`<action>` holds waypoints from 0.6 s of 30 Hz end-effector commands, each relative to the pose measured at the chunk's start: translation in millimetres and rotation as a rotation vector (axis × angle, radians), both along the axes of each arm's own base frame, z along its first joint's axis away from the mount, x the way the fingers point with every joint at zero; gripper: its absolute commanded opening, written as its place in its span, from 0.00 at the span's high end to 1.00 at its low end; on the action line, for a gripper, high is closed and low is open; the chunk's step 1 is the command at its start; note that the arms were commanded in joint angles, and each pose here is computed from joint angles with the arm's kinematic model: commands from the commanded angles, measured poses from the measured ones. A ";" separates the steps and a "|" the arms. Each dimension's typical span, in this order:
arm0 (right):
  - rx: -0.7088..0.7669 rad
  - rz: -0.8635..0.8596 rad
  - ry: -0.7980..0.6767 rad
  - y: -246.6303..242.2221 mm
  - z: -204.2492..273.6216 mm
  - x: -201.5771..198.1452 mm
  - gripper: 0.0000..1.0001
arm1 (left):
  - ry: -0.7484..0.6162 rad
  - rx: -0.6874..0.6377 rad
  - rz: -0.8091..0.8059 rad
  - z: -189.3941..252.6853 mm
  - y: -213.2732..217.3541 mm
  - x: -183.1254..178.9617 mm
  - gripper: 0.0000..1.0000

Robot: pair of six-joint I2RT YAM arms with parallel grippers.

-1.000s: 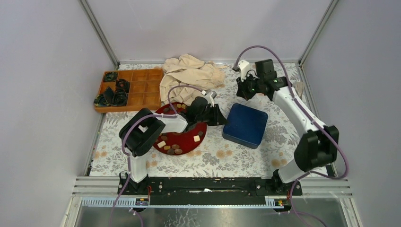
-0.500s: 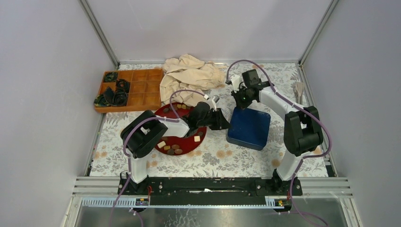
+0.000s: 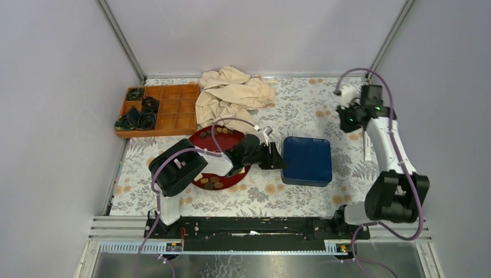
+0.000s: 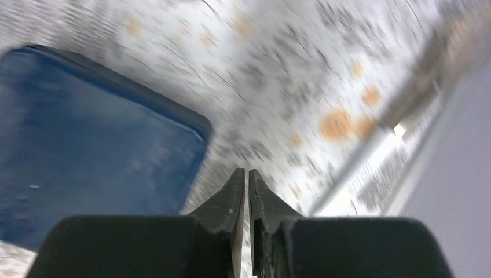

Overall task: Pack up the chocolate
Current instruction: Adjust the packing box at the center of the board.

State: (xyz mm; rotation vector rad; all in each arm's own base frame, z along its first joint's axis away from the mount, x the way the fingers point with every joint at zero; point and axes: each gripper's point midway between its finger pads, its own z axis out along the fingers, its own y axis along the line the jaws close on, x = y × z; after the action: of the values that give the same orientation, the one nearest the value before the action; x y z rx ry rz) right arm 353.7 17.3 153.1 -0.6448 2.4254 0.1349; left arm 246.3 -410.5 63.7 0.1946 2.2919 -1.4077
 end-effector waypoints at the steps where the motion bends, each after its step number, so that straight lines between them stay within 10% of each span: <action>1: -0.098 -0.072 0.172 -52.6 -50.9 -55.8 0.87 | 0.057 0.035 -0.084 -20.1 -13.4 -33.5 0.51; 14: 0.372 0.176 0.342 34.0 -69.1 -35.4 0.82 | 0.033 -0.119 -0.131 -7.0 -70.4 -47.2 0.31; 18: 0.310 0.146 0.308 35.1 -57.2 1.1 0.82 | -0.029 -0.155 -0.105 10.5 -72.1 -39.0 0.28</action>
State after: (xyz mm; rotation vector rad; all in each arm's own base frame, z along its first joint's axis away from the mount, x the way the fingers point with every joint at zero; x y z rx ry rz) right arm 342.6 13.5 66.7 -0.6851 2.6259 0.5308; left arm 193.8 -471.5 51.0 0.2772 2.3160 -1.6019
